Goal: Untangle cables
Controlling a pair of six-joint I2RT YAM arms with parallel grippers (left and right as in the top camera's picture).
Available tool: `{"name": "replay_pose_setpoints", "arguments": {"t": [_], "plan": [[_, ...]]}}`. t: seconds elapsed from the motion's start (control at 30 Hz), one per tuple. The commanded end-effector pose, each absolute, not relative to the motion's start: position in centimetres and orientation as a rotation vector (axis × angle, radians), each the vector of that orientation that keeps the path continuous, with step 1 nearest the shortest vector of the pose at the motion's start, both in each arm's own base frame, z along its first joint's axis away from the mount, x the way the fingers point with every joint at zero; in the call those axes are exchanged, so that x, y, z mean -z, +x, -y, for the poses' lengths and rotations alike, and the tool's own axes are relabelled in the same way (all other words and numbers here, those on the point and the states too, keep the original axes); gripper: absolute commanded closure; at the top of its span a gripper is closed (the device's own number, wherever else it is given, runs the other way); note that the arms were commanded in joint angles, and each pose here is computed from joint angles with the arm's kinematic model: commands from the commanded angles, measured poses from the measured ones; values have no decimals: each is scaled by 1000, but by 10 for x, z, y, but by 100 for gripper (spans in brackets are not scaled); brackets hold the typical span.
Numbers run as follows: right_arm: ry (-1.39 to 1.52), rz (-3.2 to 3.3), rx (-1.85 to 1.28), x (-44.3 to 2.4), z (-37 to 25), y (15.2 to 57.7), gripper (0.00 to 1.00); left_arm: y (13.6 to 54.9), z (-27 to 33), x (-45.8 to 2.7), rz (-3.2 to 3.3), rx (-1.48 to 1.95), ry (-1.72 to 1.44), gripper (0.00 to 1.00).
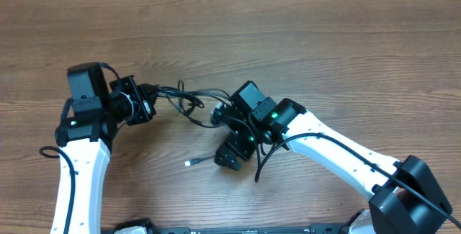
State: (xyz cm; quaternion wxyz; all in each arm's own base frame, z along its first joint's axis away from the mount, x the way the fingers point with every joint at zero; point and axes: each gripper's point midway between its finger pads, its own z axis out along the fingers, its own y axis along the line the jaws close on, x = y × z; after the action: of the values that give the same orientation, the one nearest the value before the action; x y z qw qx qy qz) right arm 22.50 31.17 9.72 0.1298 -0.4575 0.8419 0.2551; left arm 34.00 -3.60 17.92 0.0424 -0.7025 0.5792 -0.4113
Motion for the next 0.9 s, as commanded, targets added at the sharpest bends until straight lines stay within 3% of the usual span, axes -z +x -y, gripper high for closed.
{"name": "replay_pose_setpoints", "arguments": {"t": [0.0,0.17,0.37,0.5,0.67,0.87], "plan": [[-1311,-2316,-686,-113,-325,240,0,341,43,-189,-1762,1313,-2163,96],[-1223,-2215,-387,-112,-329,280,0,340,50,-192,-1789,1363,-2159,96],[-1296,-2251,-364,-81,-335,274,0,337,60,-199,-1815,1451,-2166,96],[-1340,-2328,-538,-72,-342,248,7,347,51,-207,-1750,1487,-2141,96],[-1403,-2414,-771,-72,-345,209,19,384,29,-255,-1614,1622,-1827,96],[-1442,-2563,-756,-62,-322,186,21,400,19,-292,-1477,1734,-1710,96]]}}
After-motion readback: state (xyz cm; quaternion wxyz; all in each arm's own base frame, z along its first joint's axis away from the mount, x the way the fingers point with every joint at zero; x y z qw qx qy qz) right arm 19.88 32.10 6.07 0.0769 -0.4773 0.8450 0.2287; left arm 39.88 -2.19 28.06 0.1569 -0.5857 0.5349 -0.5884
